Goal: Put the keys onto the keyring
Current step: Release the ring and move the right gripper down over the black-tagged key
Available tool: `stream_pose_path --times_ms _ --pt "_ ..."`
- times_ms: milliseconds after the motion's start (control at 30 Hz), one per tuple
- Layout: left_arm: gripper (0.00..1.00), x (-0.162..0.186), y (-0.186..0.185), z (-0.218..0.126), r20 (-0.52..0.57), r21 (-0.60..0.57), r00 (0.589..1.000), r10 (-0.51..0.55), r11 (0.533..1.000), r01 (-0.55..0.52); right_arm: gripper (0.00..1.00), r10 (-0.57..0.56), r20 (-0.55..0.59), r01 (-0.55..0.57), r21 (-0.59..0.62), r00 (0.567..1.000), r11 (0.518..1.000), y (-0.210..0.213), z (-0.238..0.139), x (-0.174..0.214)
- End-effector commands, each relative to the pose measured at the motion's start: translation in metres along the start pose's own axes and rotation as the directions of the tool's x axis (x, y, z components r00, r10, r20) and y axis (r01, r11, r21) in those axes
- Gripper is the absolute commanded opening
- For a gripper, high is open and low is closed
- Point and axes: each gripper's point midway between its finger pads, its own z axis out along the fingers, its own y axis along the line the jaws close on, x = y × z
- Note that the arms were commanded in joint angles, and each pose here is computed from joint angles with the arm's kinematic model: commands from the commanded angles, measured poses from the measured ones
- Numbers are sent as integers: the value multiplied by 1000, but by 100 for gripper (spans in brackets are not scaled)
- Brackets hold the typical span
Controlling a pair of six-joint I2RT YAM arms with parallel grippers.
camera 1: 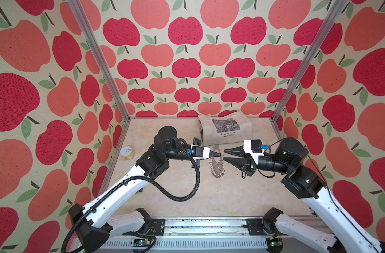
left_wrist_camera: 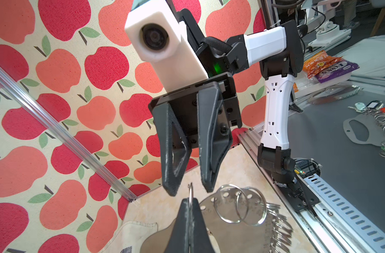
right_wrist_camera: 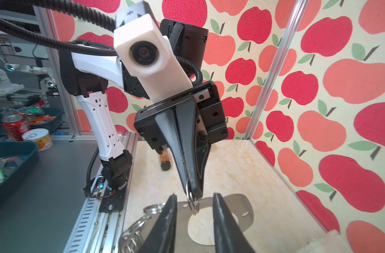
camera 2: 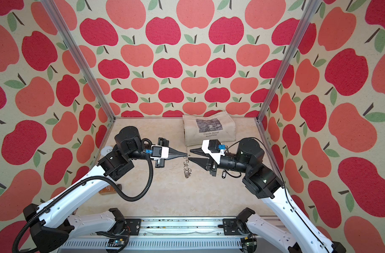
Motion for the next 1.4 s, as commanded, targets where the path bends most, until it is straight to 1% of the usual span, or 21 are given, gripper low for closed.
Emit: stream_pose_path --times_ms 0,100,167,267,367,433,467,533,600,633,667,700,767,800,867,900,1000,1100,1167,1200,1367 --pt "0 -15 3 -6 27 -39 987 156 987 -155 45 6 -45 -2 92 999 996 -8 -14 7" --pt "0 -18 1 -9 29 -37 981 193 981 -192 50 28 -75 -18 130 997 991 -15 -20 14" --pt "0 -20 0 -11 29 -40 980 199 979 -198 51 62 -92 -47 158 994 986 -21 -23 20" --pt "0 -18 -2 -12 32 -45 985 168 985 -167 54 150 -119 -120 230 982 966 -37 -26 39" --pt "0 -10 -5 -16 26 -83 992 120 990 -118 56 285 -142 -229 318 948 920 -55 -29 70" --pt "0 3 -7 -19 10 -121 997 80 990 -78 57 394 -145 -312 394 908 864 -69 -33 96" --pt "0 11 -9 -20 -1 -144 999 55 988 -54 58 456 -144 -356 440 878 824 -76 -36 112" --pt "0 26 -13 -23 -27 -185 1000 13 983 -18 60 581 -135 -434 538 802 723 -90 -45 146" --pt "0 41 -19 -27 -58 -223 998 -23 975 9 60 719 -115 -503 640 685 581 -97 -57 188" --pt "0 46 -22 -28 -69 -235 997 -36 972 18 60 771 -105 -528 671 628 521 -97 -61 208" --pt "0 50 -25 -30 -76 -249 996 -49 968 29 60 824 -88 -552 702 560 450 -94 -65 229" --pt "0 52 -27 -32 -79 -260 995 -59 965 37 60 872 -65 -559 744 486 367 -91 -72 253" --pt "0 57 -30 -35 -85 -275 993 -81 960 54 60 940 -6 -559 802 341 208 -82 -86 295" --pt "0 59 -34 -36 -90 -270 992 -89 961 62 60 961 24 -568 811 277 143 -77 -89 312" --pt "0 65 -39 -38 -105 -270 989 -108 960 77 61 981 53 -556 829 185 60 -68 -93 343" --pt "0 69 -42 -38 -109 -268 987 -119 960 86 61 986 58 -533 845 154 33 -65 -97 356" --pt "0 72 -48 -40 -96 -274 985 -143 955 112 63 994 68 -447 894 81 -25 -61 -110 386" --pt "0 73 -52 -41 -85 -270 984 -154 954 126 63 997 79 -399 915 15 -67 -62 -117 408" --pt "0 74 -54 -42 -92 -266 983 -156 956 127 63 997 75 -367 927 -1 -70 -66 -120 417" --pt "0 74 -55 -41 -93 -263 983 -157 956 128 63 997 77 -353 933 -1 -73 -67 -121 420" --pt "0 75 -60 -41 -102 -237 981 -163 962 135 63 996 88 -316 946 28 -75 -76 -127 428"
